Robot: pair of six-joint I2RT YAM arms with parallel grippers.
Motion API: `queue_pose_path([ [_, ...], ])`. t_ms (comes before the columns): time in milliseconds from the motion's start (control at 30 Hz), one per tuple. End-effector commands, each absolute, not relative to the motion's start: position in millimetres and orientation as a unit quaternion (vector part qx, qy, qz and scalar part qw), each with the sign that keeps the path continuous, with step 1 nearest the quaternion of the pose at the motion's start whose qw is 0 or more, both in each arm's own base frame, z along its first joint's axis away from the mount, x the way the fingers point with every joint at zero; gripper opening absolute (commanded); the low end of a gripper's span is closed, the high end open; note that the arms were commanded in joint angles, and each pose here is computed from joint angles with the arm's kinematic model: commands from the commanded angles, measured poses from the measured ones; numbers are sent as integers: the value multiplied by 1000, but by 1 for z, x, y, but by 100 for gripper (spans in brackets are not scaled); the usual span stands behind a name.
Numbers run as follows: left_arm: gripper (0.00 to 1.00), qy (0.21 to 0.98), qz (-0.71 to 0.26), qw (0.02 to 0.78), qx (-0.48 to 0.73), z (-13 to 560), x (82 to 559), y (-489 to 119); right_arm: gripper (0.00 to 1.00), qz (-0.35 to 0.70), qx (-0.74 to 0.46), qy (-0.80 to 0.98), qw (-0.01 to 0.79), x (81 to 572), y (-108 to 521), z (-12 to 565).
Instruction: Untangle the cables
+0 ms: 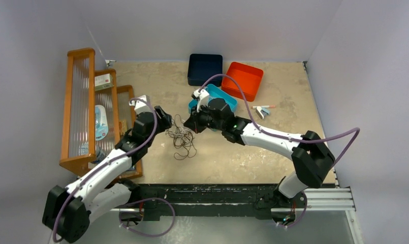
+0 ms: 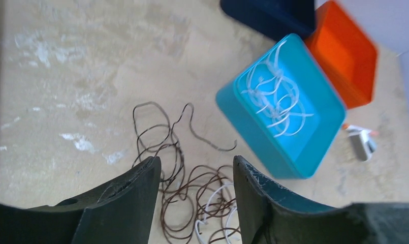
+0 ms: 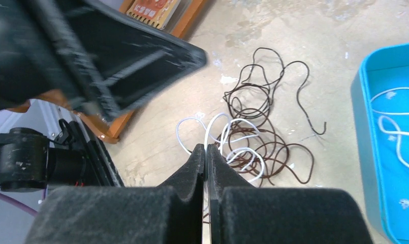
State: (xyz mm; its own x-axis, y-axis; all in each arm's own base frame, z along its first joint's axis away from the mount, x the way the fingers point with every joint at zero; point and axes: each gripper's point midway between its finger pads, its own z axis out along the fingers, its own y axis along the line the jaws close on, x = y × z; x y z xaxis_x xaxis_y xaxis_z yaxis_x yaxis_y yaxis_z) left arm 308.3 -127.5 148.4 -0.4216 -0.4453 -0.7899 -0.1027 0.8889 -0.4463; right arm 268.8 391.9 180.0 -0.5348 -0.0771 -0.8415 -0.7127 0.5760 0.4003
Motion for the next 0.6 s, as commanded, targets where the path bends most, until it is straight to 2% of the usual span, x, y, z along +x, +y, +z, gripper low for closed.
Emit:
queue_pose_path([
  [0,56,772,-198,575,-185,195,308,-119,0,408,-246,754,453,287,388,225],
  [167,59,731,-257,616,-139,222,296,-130,0,437,-248,740,446,299,382,239],
  [567,60,697,-365,614,-68,222,296,-177,0,473,-291,720,416,297,390,254],
])
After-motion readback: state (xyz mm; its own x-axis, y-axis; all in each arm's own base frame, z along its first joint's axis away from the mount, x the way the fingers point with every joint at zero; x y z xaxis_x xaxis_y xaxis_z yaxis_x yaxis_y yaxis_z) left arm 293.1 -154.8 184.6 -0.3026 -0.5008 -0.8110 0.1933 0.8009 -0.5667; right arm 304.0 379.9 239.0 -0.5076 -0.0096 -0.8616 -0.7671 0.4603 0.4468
